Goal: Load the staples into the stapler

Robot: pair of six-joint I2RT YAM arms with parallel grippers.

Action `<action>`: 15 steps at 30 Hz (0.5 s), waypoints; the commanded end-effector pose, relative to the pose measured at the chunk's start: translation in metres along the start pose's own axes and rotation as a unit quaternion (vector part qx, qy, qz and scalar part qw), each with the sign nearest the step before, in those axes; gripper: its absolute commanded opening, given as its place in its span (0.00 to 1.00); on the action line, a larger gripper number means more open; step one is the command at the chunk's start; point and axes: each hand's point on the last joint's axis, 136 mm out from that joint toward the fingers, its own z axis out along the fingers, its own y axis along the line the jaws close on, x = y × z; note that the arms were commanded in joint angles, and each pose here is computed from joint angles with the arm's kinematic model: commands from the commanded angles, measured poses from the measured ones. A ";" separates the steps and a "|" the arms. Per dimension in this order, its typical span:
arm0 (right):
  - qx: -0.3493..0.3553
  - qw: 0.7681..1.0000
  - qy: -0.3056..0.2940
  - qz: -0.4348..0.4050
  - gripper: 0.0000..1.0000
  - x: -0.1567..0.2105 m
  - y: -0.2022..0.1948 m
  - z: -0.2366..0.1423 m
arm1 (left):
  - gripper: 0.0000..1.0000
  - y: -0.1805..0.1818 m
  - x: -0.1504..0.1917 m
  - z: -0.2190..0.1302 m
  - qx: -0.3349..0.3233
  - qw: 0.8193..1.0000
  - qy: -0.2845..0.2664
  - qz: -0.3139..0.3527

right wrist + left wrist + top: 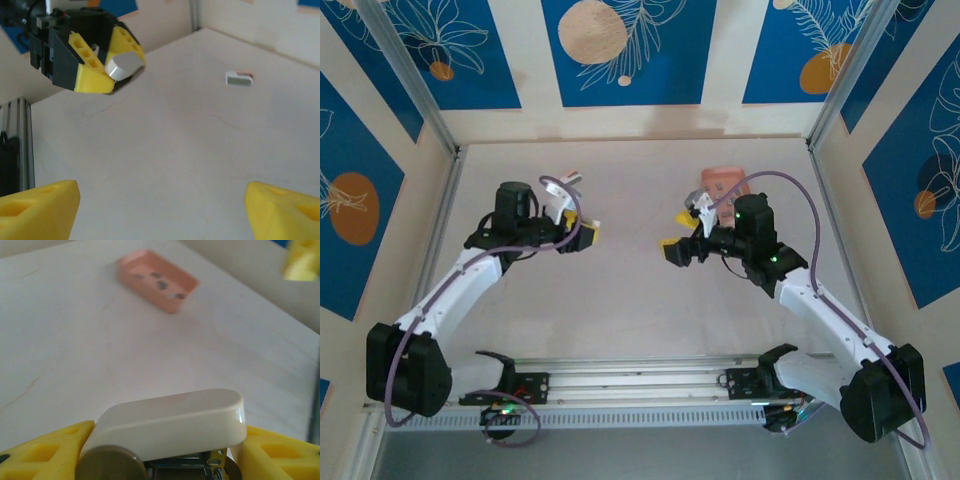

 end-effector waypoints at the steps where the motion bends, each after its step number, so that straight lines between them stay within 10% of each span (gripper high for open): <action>1: -0.043 0.988 -0.018 -0.147 0.83 -0.010 0.022 -0.001 | 0.42 -0.057 -0.004 -0.004 0.104 0.991 -0.019 0.087; 15: -0.150 0.845 -0.079 -0.507 0.69 -0.005 0.103 0.019 | 0.42 -0.123 0.026 -0.034 0.228 0.958 0.032 0.174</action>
